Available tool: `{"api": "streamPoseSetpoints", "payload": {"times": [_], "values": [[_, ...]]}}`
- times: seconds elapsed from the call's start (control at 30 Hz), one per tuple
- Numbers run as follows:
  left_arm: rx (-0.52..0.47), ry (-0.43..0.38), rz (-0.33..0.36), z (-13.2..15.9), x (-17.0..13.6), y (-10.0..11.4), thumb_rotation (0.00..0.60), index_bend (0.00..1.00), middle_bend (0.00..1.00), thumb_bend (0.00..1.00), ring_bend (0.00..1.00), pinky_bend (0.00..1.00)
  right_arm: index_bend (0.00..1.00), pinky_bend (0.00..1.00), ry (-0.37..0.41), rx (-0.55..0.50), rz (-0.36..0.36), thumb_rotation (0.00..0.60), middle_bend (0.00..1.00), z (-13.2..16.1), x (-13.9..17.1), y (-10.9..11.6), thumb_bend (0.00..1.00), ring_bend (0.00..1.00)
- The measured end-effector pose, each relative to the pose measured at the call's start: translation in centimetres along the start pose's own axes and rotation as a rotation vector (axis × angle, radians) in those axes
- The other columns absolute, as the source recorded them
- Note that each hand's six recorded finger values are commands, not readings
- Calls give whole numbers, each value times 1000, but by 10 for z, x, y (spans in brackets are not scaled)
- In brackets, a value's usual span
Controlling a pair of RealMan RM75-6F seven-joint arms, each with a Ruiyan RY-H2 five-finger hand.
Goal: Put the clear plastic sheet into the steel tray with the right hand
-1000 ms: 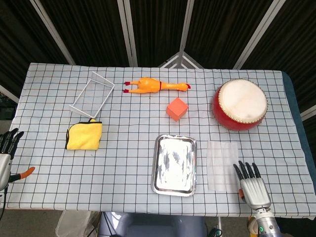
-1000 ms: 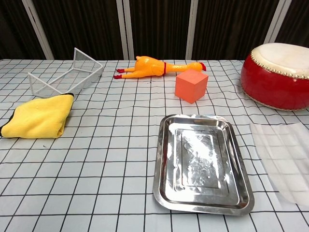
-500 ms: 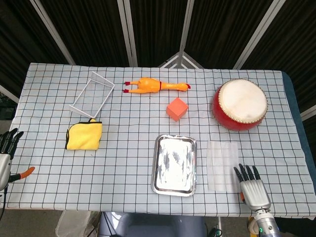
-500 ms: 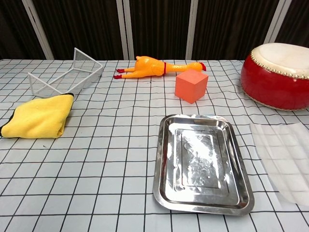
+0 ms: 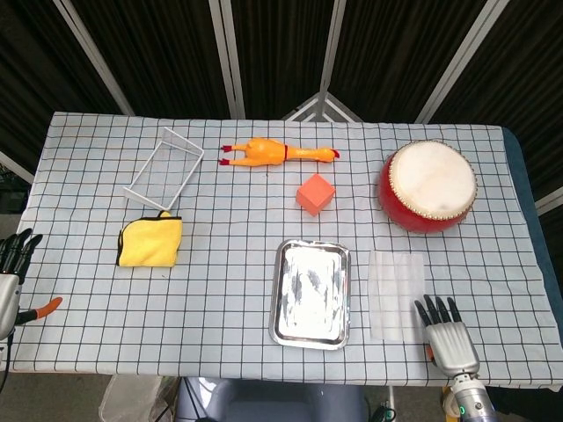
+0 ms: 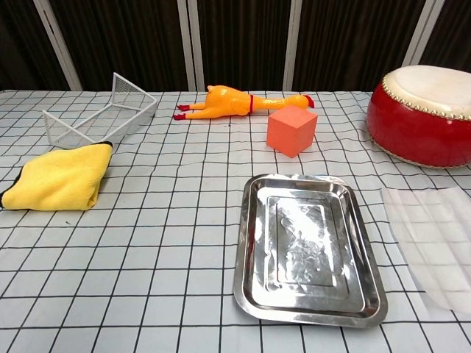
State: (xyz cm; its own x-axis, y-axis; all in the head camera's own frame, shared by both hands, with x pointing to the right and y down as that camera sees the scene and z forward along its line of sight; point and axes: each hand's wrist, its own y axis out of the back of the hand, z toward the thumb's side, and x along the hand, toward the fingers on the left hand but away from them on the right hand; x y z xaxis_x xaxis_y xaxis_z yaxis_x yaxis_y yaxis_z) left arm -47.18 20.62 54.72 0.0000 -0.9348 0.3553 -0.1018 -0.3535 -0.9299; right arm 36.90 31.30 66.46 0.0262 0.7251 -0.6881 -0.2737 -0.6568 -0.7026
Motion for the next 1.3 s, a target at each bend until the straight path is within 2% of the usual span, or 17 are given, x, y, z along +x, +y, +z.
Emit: {"api": "streamPoseSetpoints", "payload": {"times": [0.97, 1.3], "values": [[-4, 2, -5, 0, -1, -1, 600, 0, 0, 0, 0, 0, 0, 0, -9, 4, 15, 600, 0, 0, -6, -6, 408, 0], [-8, -5, -5, 2, -2, -1, 600, 0, 0, 0, 0, 0, 0, 0, -2, -28, -30, 600, 0, 2, -5, 6, 412, 0]]}}
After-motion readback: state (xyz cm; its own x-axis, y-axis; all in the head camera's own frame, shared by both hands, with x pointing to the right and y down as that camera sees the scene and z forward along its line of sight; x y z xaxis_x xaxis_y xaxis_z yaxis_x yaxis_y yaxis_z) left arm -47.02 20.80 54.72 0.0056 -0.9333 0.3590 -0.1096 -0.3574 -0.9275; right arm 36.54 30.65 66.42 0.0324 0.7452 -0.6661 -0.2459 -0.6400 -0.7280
